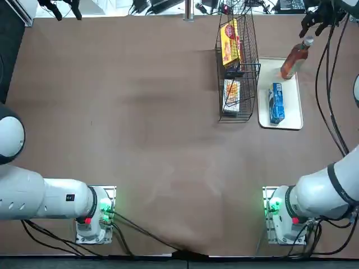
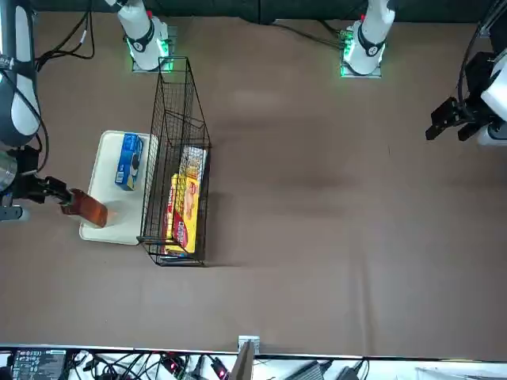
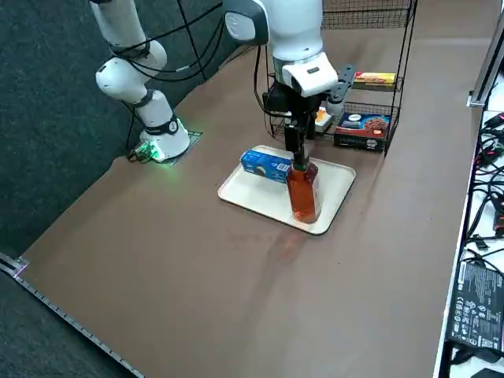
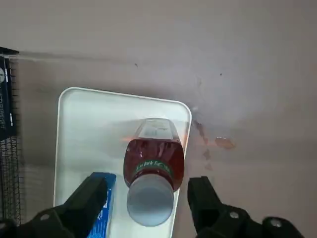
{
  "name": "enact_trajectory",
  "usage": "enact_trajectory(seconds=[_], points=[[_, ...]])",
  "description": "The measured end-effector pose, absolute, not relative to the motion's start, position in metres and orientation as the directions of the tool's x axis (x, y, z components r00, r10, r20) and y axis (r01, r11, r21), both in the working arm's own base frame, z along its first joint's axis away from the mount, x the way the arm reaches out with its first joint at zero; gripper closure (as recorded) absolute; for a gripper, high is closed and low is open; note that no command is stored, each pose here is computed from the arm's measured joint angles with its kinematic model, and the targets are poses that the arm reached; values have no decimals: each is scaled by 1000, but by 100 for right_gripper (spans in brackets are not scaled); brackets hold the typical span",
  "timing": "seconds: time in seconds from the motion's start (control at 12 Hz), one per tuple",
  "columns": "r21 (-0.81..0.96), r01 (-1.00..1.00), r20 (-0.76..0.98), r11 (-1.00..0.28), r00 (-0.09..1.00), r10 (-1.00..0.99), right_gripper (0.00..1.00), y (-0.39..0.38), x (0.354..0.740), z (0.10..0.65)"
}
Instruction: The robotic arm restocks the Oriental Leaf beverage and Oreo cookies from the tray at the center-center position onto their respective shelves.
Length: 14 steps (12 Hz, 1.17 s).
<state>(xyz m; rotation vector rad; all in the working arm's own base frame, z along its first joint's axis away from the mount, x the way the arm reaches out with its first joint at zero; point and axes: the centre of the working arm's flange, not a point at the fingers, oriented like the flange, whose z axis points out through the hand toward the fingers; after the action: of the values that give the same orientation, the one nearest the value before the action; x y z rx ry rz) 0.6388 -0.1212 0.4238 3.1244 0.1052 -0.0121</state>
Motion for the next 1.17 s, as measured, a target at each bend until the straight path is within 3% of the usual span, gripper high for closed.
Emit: enact_trajectory(seconds=[0.67,1.17], points=[[14,66,-11,-998,998,66,0,-121,632,394],[14,39,-15,-999,999,39,6,-121,632,386]])
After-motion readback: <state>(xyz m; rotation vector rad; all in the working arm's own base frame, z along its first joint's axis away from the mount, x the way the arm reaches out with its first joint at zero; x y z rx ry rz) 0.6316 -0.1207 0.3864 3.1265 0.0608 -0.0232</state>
